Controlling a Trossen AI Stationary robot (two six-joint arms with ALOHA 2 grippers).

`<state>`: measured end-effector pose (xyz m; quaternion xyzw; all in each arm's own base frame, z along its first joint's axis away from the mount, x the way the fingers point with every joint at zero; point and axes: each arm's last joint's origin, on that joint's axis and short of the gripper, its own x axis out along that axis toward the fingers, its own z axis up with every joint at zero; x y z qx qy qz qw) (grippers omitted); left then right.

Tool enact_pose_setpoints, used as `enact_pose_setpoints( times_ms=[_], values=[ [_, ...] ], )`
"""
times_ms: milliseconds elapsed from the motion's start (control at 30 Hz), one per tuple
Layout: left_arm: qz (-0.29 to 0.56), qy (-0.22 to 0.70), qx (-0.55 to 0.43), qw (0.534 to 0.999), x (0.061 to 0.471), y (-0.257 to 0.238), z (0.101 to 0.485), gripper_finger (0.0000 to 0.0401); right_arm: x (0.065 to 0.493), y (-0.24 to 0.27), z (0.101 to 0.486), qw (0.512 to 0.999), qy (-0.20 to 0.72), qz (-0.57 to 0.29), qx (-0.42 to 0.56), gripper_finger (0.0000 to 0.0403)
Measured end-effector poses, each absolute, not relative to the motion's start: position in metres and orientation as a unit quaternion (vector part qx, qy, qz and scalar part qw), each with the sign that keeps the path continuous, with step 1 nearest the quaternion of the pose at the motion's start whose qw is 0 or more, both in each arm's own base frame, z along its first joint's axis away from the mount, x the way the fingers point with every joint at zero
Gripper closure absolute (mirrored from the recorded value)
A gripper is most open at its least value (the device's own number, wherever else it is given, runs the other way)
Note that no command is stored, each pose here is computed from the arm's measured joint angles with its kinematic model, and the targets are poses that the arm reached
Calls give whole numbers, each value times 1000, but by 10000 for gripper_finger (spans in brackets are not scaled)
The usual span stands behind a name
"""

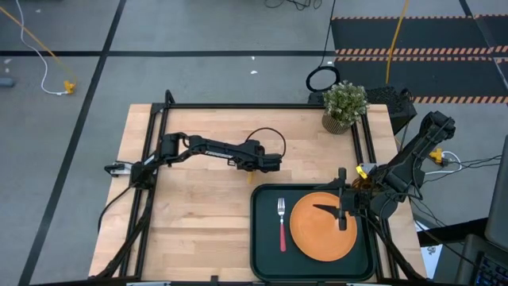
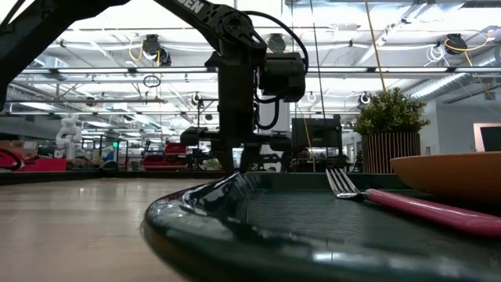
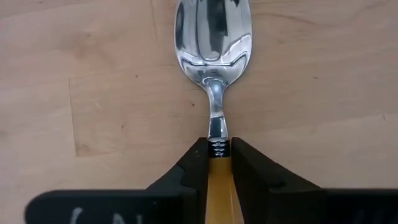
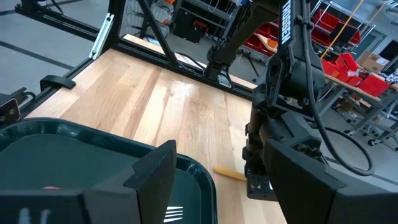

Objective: Pick and place plate/cup/fork/spoon on tray
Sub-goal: Put the yellow spoon on the left side pink fork

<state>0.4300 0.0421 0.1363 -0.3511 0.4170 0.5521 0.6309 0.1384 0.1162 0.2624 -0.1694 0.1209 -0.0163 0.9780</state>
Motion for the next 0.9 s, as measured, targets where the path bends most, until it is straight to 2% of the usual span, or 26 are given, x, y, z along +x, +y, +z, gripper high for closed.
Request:
enact_pose_setpoints(
  times_ms=[500,900],
  values=[
    [531,437,-360,630,430,41,141,353,138,116,262,980,121,-18,-156,167],
    [515,448,-355,638,437,9,182,354,139,117,264,973,114,-14,-202,167]
  ],
)
